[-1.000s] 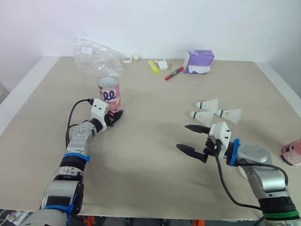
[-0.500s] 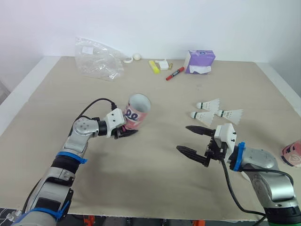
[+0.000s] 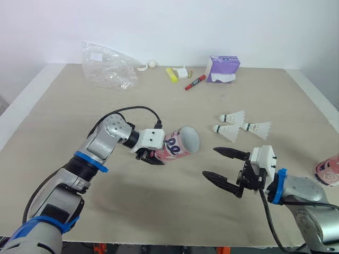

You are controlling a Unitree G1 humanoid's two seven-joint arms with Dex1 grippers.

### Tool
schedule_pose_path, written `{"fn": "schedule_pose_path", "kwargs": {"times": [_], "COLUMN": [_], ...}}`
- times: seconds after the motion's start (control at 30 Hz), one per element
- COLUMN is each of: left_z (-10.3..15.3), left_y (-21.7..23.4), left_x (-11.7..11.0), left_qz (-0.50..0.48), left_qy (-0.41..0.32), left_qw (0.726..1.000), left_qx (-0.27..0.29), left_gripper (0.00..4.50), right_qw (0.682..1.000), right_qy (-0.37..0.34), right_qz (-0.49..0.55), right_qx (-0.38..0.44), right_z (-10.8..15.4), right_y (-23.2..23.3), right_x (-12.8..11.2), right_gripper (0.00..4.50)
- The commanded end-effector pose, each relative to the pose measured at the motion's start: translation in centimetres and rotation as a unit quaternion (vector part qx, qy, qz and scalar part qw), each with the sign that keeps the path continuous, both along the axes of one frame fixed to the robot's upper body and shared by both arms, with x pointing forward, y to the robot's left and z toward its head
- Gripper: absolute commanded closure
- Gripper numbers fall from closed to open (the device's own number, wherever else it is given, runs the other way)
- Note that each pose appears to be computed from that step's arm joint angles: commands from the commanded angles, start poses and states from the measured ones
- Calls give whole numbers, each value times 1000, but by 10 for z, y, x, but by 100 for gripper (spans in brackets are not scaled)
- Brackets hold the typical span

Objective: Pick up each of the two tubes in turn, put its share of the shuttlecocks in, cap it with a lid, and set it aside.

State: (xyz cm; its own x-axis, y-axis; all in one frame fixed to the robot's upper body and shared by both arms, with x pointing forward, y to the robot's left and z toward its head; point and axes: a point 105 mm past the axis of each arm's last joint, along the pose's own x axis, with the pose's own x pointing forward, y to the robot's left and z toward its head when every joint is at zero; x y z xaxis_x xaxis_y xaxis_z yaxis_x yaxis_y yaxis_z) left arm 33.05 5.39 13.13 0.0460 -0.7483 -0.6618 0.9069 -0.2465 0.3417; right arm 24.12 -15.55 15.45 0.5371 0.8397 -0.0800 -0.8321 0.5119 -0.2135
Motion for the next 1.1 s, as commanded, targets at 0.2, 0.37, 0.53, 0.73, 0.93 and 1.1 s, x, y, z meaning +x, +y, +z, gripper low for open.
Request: {"fn": "schedule_pose_path", "kwargs": {"times": [0.2,0.37,0.53,0.73,0.93,1.1], "left_z": [-6,-8,-7,-6,-6,-7], "left_y": [-5,-6,-8,-13,-14,-12], "left_x": [-5,-5,-5,-7,-7,-6], "left_qz": [-17,-15,-15,-20,-21,-15], "left_qy": [2,6,7,4,2,-2], "left_qw": [999,999,999,999,999,999], "left_qx": [43,51,51,48,45,44], "left_gripper": [191,191,191,191,191,191], "right_qw": [1000,997,981,960,956,960], "right_qy": [-27,-17,10,40,45,80], "right_qz": [-3,-57,-188,-275,-289,-268], "right_qx": [7,40,37,15,17,16], "right_z": [14,20,10,-7,-7,-14], "right_y": [3,-11,-52,-81,-91,-82], "right_x": [-6,1,29,67,97,105], "right_gripper": [0,0,0,0,0,0]}}
